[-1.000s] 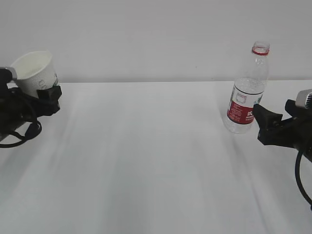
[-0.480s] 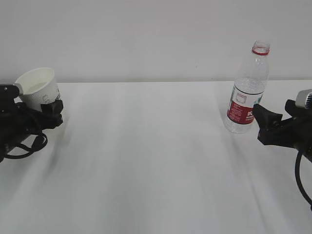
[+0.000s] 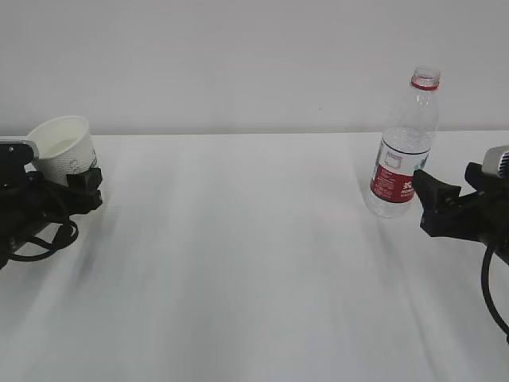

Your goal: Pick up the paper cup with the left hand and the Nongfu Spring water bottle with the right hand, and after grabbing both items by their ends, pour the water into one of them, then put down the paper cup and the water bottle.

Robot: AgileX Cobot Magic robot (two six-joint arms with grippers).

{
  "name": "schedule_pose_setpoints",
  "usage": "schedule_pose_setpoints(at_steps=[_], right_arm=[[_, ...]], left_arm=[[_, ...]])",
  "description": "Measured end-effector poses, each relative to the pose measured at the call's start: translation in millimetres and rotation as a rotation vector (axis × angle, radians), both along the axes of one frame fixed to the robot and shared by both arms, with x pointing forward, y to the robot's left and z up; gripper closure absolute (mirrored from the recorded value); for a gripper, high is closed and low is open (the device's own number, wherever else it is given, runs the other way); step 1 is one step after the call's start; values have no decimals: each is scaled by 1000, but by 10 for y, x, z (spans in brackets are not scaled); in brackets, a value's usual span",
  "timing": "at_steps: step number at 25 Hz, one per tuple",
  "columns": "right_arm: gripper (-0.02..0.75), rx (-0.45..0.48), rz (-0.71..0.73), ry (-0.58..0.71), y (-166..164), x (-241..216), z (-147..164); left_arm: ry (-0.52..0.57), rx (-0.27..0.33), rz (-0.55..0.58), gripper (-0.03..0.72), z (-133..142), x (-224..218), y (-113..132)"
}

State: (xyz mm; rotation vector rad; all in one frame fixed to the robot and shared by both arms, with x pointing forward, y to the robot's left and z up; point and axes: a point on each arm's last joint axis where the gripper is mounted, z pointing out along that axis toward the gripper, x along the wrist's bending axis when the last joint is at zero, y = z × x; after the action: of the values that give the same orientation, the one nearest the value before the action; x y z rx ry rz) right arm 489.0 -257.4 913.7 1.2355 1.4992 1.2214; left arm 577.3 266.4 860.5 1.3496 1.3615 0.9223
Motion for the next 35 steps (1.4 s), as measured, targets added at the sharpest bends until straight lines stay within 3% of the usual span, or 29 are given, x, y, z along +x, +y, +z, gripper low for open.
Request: schedule_pose_setpoints(at_steps=[8, 24, 26, 31, 35], right_arm=[[148, 0, 0, 0, 0, 0, 0], [148, 0, 0, 0, 0, 0, 0], [148, 0, 0, 0, 0, 0, 0], [148, 0, 0, 0, 0, 0, 0], [148, 0, 0, 0, 0, 0, 0]], left_arm=[[49, 3, 29, 208, -181, -13, 26], [13, 3, 28, 204, -268, 4, 24], [13, 3, 28, 178, -268, 4, 24], [36, 7, 20, 23, -295, -3, 18], [50, 8, 20, 1, -295, -35, 22]])
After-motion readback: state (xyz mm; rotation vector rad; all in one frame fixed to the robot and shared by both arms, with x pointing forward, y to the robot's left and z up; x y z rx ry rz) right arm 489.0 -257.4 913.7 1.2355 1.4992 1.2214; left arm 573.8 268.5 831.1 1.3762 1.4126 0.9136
